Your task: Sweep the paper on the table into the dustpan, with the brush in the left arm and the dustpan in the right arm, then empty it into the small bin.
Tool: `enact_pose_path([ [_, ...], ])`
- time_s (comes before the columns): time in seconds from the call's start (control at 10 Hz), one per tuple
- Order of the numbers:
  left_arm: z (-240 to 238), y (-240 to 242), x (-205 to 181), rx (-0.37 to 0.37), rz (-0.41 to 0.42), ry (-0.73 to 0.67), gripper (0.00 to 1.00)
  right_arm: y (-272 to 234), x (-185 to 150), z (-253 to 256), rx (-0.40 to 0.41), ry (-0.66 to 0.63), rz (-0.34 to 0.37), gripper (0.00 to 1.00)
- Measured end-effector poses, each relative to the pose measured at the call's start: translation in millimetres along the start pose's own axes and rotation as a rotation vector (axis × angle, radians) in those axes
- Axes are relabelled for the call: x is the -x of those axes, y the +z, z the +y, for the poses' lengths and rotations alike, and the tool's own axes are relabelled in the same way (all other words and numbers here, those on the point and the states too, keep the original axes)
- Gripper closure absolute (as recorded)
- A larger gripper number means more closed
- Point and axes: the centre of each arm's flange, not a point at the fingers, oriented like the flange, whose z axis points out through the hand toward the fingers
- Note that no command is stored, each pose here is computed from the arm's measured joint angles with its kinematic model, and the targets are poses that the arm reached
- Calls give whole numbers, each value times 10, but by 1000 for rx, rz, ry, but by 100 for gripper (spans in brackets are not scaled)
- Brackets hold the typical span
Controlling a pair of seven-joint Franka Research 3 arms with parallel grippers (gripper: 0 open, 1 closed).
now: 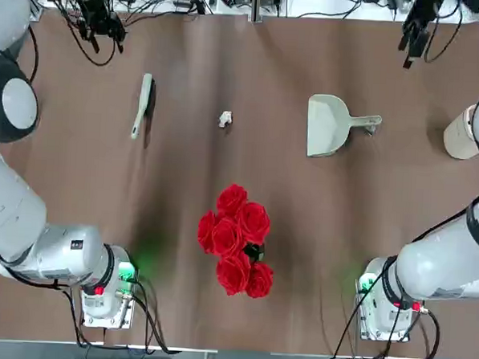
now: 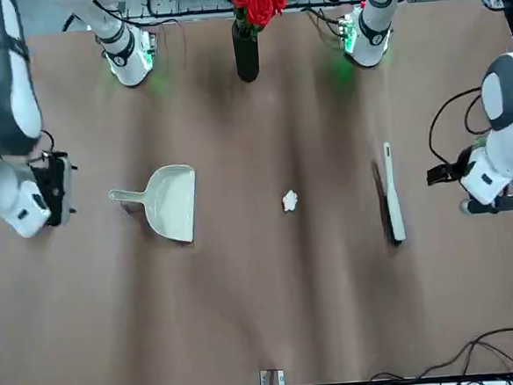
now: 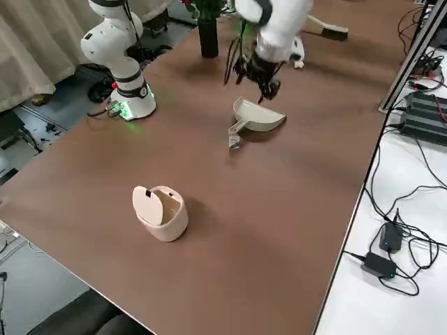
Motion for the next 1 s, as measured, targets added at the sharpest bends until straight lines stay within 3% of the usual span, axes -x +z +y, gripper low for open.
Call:
enact_pose_path([
  [0.4,50,694,491,-6,-12,8,0,1101,25,-53,15,-70,-2,0],
  [0.7,104,929,616,-7,-6,17,1,1400,-327,-174,45,-135,-22,0],
  [1.0,123,1469,730,-4,14,22,1,1416,-372,-145,97,-142,-21,0],
])
